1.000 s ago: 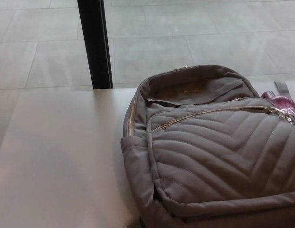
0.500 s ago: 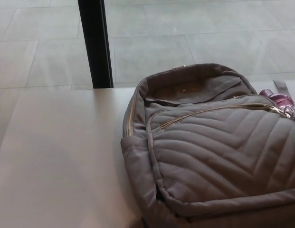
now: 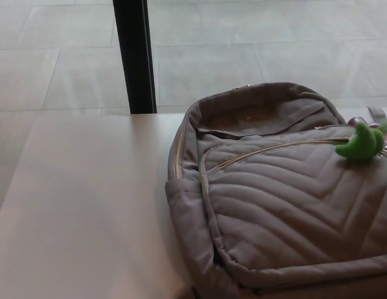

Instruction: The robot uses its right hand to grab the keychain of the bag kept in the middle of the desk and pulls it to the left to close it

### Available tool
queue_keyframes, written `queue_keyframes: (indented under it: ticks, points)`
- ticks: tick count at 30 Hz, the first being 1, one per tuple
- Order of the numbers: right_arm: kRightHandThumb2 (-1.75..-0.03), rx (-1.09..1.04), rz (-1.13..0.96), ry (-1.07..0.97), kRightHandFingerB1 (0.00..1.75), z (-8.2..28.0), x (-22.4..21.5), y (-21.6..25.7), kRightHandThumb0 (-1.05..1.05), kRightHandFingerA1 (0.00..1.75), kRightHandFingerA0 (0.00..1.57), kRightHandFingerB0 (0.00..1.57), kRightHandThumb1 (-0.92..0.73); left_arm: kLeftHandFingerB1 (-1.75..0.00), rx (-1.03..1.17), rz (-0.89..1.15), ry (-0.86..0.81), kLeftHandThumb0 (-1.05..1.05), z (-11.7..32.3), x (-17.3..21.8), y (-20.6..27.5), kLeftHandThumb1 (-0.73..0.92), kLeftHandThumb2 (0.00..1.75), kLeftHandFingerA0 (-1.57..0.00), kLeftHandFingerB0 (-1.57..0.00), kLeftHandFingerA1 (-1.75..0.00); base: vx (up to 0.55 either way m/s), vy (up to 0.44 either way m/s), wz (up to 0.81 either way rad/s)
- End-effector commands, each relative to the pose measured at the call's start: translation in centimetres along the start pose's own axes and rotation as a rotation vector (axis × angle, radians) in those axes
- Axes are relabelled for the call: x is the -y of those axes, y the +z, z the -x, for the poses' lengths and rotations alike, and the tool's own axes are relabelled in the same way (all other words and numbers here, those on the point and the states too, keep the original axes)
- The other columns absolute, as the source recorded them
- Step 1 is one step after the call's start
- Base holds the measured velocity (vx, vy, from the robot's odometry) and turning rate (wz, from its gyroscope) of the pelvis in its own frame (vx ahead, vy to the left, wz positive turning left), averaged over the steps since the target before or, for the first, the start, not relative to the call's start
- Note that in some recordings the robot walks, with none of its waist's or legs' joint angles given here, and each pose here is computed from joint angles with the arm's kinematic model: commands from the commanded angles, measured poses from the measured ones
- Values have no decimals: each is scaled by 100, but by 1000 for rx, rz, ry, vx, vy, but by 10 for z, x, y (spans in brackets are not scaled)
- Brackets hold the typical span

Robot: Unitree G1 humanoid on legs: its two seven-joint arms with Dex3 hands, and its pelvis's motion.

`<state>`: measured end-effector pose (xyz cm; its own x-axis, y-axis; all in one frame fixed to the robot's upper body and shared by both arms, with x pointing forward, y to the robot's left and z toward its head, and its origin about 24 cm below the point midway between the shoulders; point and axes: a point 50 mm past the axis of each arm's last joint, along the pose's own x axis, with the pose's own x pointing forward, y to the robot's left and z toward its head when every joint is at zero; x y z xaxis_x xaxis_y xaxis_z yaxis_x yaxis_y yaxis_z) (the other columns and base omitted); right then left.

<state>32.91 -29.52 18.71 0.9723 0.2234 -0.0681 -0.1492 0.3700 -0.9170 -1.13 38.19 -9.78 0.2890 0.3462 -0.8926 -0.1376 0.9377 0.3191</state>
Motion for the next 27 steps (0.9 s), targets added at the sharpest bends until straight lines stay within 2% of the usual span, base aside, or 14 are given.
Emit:
queue_keyframes:
  ticks: [1, 2, 4, 5, 6, 9, 14, 18, 20, 21, 23, 24, 25, 27]
  points:
    - [-103, 19, -40, 0, 140, 1, -12, -2, -17, 164, 84, 73, -63, -47, 5, -13, 14, -72, 1, -3, 0, 88, 65, -50, -36, -68, 0, 0, 0]
    - [-92, 1, -36, 14, 109, 2, -14, -3, -17, 158, 80, 74, -69, -57, -1, -7, 18, -72, 1, -4, -1, 68, 104, -48, -33, -70, 0, 0, 0]
    - [-69, -19, -51, 27, 70, 1, -16, -4, -17, 156, 75, 70, -82, -57, -1, 2, 19, -72, 1, -4, 0, 68, 103, -48, -33, -71, 0, 0, 0]
    - [-63, -48, -20, 85, 42, 2, -19, -6, -25, 131, 62, 47, -74, -47, 5, -8, 17, -73, 2, -4, 0, 86, 66, -50, -38, -68, 0, 0, 0]
    - [-62, -74, -18, 126, 36, 2, -21, -8, -27, 118, 61, 39, -72, -57, 6, -25, 16, -71, 2, -4, 1, 69, 104, -48, -34, -70, 0, 0, 0]
    - [-59, -136, 12, 197, 27, 5, -30, -14, -37, 50, 26, 14, -61, -46, 0, -11, 17, -71, 1, -4, 1, 88, 65, -50, -37, -66, 0, 0, 0]
    - [-73, -153, 31, 190, 28, 4, -32, -15, -56, 26, 4, 9, -57, -48, 6, 7, 6, -71, 1, -4, 0, 87, 66, -47, -34, -68, 0, 0, 0]
    - [-72, -146, 37, 155, 30, 0, -27, -9, -56, 32, 4, 12, -58, -47, 2, -12, 12, -74, 2, -5, 0, 87, 65, -49, -35, -68, 0, 0, 0]
    - [-60, -131, 35, 132, 27, -2, -26, -8, -48, 33, 6, 16, -63, -56, -7, -29, 23, -73, 2, -5, 0, 68, 104, -48, -33, -70, 0, 0, 0]
    - [-102, -129, 39, 123, 48, -3, -25, -8, -31, 54, 4, 0, -53, -45, -7, -36, 23, -74, 2, -5, -1, 87, 66, -49, -36, -65, 0, 0, 0]
    - [-102, -126, 46, 108, 48, -5, -25, -7, -31, 54, 4, 0, -53, -45, -7, -46, 23, -74, 2, -5, -1, 87, 66, -49, -36, -65, 0, 0, 0]
    - [-60, -110, 46, 82, 29, -6, -23, -5, -46, 39, 10, 22, -63, -46, -3, -40, 21, -75, 2, -5, 0, 88, 66, -50, -36, -66, 0, 0, 0]
    - [-60, -105, 57, 70, 29, -8, -21, -4, -45, 39, 13, 23, -64, -56, -3, -39, 21, -72, 2, -5, -1, 68, 104, -47, -33, -69, 0, 0, 0]
    - [-60, -100, 61, 59, 30, -9, -19, -2, -45, 40, 17, 26, -65, -48, -5, -10, 15, -73, 3, -6, -2, 86, 66, -47, -36, -69, 0, 0, 0]
